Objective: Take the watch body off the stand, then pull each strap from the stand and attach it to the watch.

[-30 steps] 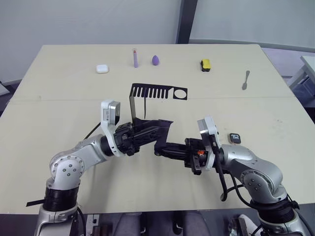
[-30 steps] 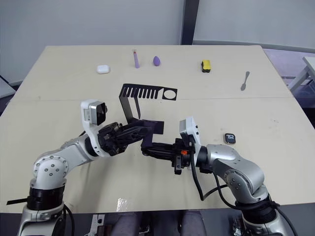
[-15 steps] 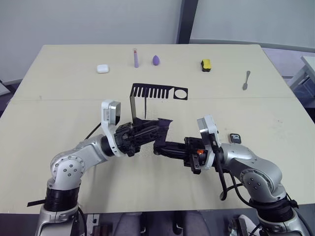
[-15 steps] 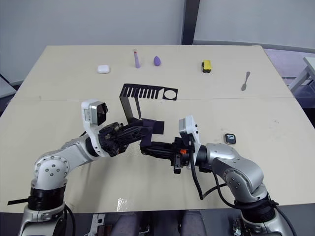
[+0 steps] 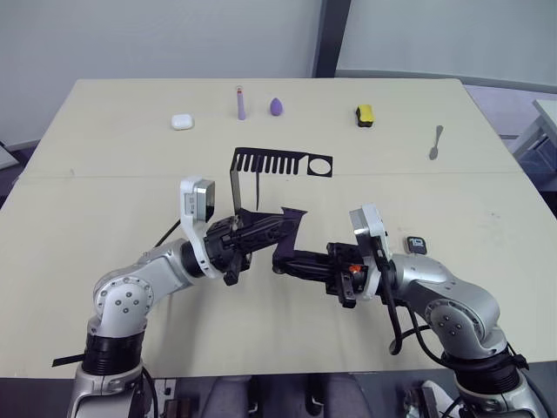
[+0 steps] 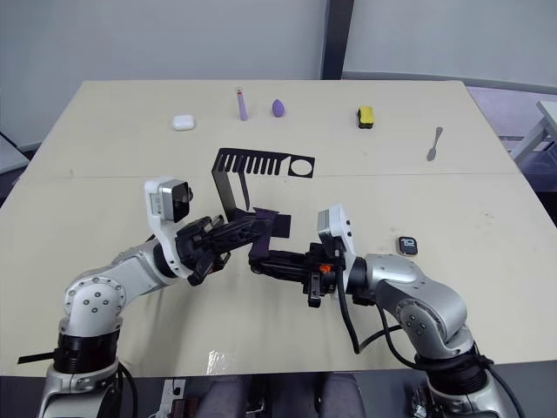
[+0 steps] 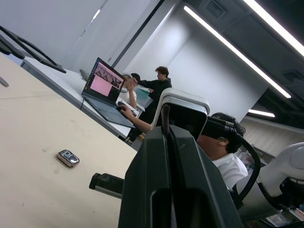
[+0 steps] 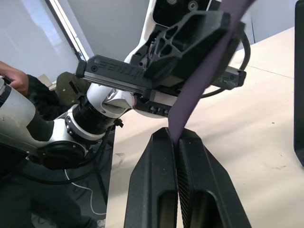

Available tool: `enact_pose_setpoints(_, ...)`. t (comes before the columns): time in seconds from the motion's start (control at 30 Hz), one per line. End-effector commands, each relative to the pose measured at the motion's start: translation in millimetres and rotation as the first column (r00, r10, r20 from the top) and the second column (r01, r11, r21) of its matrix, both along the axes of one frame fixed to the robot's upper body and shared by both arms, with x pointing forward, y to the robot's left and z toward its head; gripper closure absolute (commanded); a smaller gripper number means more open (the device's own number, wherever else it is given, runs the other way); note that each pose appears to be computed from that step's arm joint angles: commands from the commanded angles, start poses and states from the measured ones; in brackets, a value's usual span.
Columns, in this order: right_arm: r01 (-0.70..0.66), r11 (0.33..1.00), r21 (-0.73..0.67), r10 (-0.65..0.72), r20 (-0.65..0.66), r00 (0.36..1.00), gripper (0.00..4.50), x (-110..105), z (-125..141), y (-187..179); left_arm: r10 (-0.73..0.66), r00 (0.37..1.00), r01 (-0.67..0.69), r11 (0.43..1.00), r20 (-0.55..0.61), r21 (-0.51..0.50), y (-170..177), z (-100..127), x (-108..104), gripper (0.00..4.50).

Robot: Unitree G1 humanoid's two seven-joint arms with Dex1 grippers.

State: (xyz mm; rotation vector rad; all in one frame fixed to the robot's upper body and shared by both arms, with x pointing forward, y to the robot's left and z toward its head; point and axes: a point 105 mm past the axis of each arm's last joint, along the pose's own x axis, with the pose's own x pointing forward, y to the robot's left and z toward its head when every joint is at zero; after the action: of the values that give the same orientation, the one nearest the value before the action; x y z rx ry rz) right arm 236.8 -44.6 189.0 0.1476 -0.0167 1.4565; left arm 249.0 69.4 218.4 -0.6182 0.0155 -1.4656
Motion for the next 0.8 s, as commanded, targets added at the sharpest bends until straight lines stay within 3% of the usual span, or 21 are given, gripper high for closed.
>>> enact_pose_setpoints(0.03, 0.038, 0.999, -0.007, -0.038, 0.008, 0.999, 3.84, 0, 3, -6, -0.005, 0.998, 0.006, 1.000, 0.062, -0.017, 2, 9, -8, 4.50)
enact_pose_setpoints(0.07, 0.071, 0.997, -0.013, -0.071, 0.037, 0.997, 3.63, 3, 5, -9, -0.005, 0.997, 0.004, 1.000, 0.073, 0.008, 3, 7, -9, 4.50)
enact_pose_setpoints(0.23, 0.238, 0.968, -0.078, -0.229, 0.110, 0.967, 1.16, 9, 9, -56, 0.078, 0.985, -0.091, 0.993, 0.154, 0.078, 21, 7, -7, 4.50)
enact_pose_setpoints(0.3, 0.400, 0.912, -0.092, -0.374, 0.213, 0.903, 0.22, 18, 12, -89, 0.121, 0.963, -0.169, 0.967, 0.240, 0.192, 32, -5, -5, 4.50)
enact_pose_setpoints(0.33, 0.465, 0.877, -0.119, -0.426, 0.253, 0.869, 0.10, 20, 9, -107, 0.120, 0.952, -0.190, 0.953, 0.282, 0.234, 40, -10, -7, 4.50)
enact_pose_setpoints(0.43, 0.633, 0.759, -0.156, -0.569, 0.315, 0.760, 0.10, 18, 2, -155, 0.184, 0.934, -0.261, 0.937, 0.306, 0.233, 65, -10, -5, 4.50)
enact_pose_setpoints(0.5, 0.744, 0.649, -0.163, -0.674, 0.330, 0.661, 0.10, 12, -7, -188, 0.224, 0.917, -0.324, 0.901, 0.330, 0.289, 86, -15, -2, 4.50)
enact_pose_setpoints(0.63, 0.843, 0.483, -0.238, -0.746, 0.393, 0.538, 0.10, -8, -28, -240, 0.294, 0.885, -0.425, 0.827, 0.360, 0.368, 118, -23, 3, 4.50)
enact_pose_setpoints(0.73, 0.908, 0.323, -0.266, -0.840, 0.361, 0.404, 0.10, -29, -51, -285, 0.341, 0.863, -0.481, 0.783, 0.373, 0.395, 137, -27, 5, 4.50)
enact_pose_setpoints(0.8, 0.917, 0.277, -0.288, -0.859, 0.353, 0.370, 0.10, -40, -64, -297, 0.367, 0.851, -0.505, 0.769, 0.375, 0.392, 143, -27, 6, 4.50)
